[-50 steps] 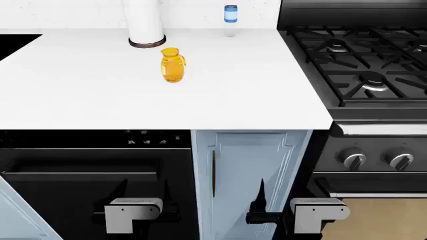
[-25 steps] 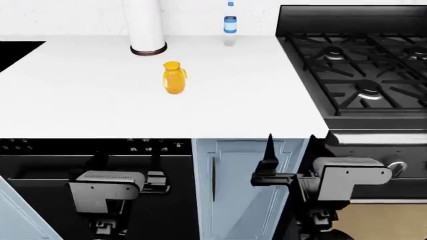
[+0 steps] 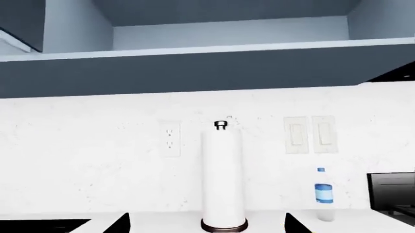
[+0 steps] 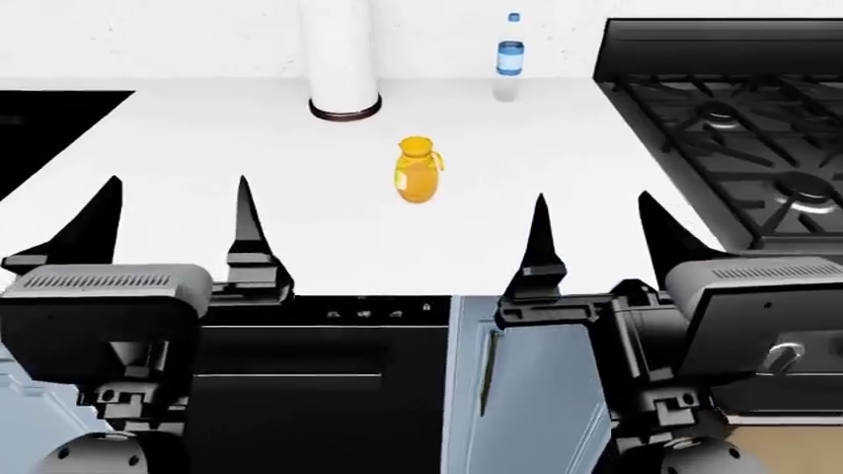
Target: Pick the honey bottle and canned food from the counter and place them in the cabinets closest to them.
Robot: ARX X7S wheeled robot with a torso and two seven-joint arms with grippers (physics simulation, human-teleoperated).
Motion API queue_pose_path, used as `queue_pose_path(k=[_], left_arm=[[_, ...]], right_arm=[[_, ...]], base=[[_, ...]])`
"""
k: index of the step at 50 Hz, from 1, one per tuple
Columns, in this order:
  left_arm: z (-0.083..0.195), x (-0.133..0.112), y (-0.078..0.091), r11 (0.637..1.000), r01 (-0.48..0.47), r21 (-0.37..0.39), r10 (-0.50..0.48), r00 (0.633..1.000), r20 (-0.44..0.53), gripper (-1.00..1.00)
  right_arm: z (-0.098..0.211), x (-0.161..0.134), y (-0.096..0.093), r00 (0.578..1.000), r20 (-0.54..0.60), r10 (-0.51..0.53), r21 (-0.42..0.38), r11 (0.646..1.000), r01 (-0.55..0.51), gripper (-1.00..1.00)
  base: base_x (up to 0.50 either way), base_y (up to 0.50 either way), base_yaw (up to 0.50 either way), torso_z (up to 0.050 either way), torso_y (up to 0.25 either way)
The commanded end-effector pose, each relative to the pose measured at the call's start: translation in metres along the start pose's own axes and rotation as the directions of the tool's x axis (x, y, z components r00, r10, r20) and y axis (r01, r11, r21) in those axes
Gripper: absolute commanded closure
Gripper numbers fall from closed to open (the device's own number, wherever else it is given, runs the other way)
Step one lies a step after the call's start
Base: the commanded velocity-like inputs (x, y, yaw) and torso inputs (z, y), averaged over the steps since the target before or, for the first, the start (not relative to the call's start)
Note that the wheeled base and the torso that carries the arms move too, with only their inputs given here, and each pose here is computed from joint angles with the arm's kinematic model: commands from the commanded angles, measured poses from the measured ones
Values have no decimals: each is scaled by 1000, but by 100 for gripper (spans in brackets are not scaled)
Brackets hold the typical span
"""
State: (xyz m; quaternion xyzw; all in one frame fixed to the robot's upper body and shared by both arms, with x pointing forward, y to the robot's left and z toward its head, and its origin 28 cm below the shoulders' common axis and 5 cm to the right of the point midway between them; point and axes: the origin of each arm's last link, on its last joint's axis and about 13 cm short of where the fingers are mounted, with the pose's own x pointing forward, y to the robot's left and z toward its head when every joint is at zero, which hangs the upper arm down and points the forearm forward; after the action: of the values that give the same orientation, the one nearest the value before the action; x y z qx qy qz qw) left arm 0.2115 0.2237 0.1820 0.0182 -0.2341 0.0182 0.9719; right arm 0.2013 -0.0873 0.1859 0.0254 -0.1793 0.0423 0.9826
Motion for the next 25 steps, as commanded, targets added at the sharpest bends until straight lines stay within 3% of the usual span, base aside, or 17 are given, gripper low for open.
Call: queue_pose_path(k=[1, 8, 25], left_arm=[[14, 3, 2, 1000, -23, -7, 23, 999, 42, -100], [12, 2, 1, 1000, -8, 6, 8, 999, 38, -100], [12, 0, -2, 999, 10, 30, -11, 999, 46, -100]], right_arm=[[7, -4, 5, 999, 28, 33, -26, 999, -32, -100], [8, -6, 7, 998, 41, 48, -64, 997, -45, -100], [7, -5, 7, 998, 39, 54, -66, 997, -51, -100]], base=[[312, 457, 0, 0, 0], [437, 323, 0, 0, 0], [488, 229, 0, 0, 0]])
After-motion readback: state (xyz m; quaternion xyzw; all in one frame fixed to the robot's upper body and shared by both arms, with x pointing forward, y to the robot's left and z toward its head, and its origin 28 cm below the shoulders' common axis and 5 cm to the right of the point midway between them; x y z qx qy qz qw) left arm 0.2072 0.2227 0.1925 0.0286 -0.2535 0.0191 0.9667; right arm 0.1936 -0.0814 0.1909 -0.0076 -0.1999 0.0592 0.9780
